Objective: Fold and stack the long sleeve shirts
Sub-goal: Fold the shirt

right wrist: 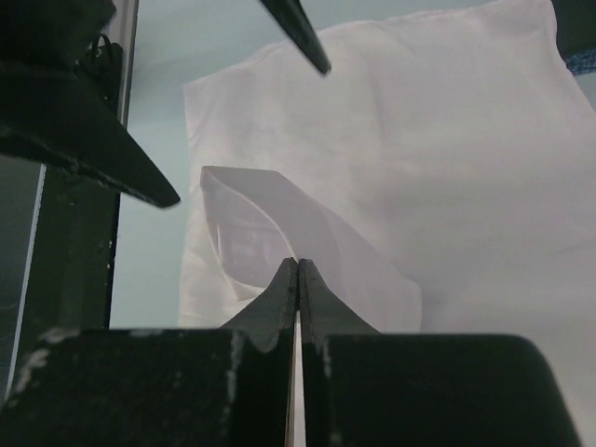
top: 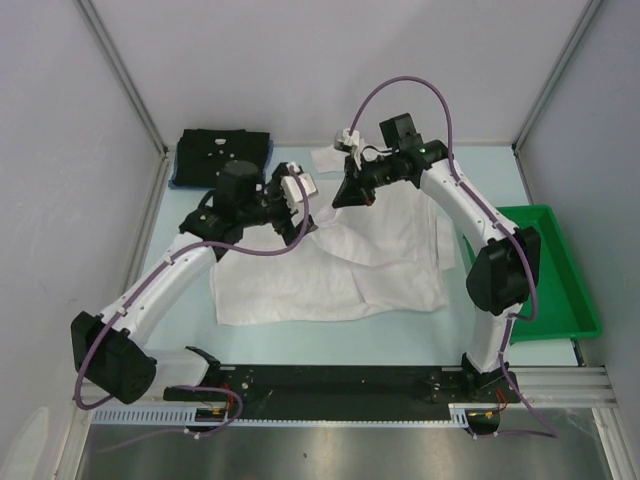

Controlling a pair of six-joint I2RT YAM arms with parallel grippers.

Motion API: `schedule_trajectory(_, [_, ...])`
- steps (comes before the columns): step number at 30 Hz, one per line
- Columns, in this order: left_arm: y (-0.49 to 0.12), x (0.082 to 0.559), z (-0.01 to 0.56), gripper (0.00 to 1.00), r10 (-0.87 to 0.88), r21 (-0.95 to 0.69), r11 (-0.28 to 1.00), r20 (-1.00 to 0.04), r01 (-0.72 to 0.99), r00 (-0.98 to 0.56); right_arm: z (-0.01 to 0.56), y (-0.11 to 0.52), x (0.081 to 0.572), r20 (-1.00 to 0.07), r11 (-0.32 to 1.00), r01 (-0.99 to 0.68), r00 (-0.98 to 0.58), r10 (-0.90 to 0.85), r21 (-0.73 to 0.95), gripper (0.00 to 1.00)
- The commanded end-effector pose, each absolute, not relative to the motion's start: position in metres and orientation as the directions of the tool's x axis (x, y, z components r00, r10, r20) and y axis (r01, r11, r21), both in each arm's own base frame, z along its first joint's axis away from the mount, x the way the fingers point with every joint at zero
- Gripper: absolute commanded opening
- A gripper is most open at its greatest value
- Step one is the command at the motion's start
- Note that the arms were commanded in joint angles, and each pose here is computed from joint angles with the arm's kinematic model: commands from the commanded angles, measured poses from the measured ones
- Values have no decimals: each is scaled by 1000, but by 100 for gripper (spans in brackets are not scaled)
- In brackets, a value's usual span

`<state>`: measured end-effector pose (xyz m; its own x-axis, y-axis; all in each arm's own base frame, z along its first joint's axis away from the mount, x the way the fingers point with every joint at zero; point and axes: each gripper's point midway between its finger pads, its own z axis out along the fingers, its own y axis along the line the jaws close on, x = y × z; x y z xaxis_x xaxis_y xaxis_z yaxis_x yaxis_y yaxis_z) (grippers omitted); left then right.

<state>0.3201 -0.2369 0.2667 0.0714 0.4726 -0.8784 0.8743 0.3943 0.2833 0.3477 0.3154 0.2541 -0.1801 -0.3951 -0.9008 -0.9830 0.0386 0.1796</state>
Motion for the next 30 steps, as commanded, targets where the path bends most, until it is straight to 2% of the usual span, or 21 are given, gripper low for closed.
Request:
schedule_trajectory(1, [-253,324,271,97,454,307,444,-887,842,84,302,321,331,-944,7,-996,-91,-317,94,0])
schedule_trajectory(8, [-260,329,262,89,435,253,484,-900,838,20,315,321,322,-953,12,-997,-76,-293,76,0])
schedule_trajectory(11, [-264,331,257,70,408,181,514,-911,839,-53,322,324,315,-958,10,-998,-67,-279,67,0])
schedule_trajectory(12, [-266,331,258,40,384,139,535,-918,834,-93,327,326,318,-963,15,-999,-50,-264,47,0])
schedule_trajectory(14, [-266,333,265,2,335,72,584,-929,809,-160,331,324,323,-966,69,-996,-66,-250,51,0])
schedule_trajectory(16, [-271,326,272,0,245,-44,601,-940,798,-236,343,320,339,-976,153,-987,-80,-201,49,21])
schedule_trajectory(17, [-271,322,273,0,212,-86,605,-941,791,-264,340,313,350,-976,238,-970,-93,-199,44,32])
schedule_trajectory(18, [-272,319,276,0,143,-167,632,-934,757,-326,350,309,359,-984,287,-957,-79,-159,31,52])
schedule_trajectory(19, [-272,321,280,0,97,-202,646,-935,737,-341,352,298,369,-986,344,-939,-76,-145,21,57])
schedule_trajectory(20, [-269,322,277,0,58,-243,669,-925,703,-375,339,288,380,-983,418,-908,-103,-153,30,60])
schedule_trajectory(21, [-265,328,279,0,-33,-325,711,-902,624,-431,350,281,380,-988,442,-897,-71,-134,4,64])
schedule_trajectory(23, [-258,341,280,0,-143,-400,762,-871,510,-470,344,269,383,-987,493,-870,-70,-147,-12,64])
schedule_trajectory(25, [-249,355,273,0,-314,-526,791,-787,312,-531,333,267,369,-983,478,-878,-61,-173,-30,64])
schedule_trajectory(29, [-255,362,276,1,-489,-681,720,-633,133,-600,316,287,342,-976,452,-888,-16,-217,-86,59])
schedule_trajectory(30, [-257,363,275,2,-551,-731,679,-565,63,-614,310,290,340,-977,457,-884,2,-213,-101,59])
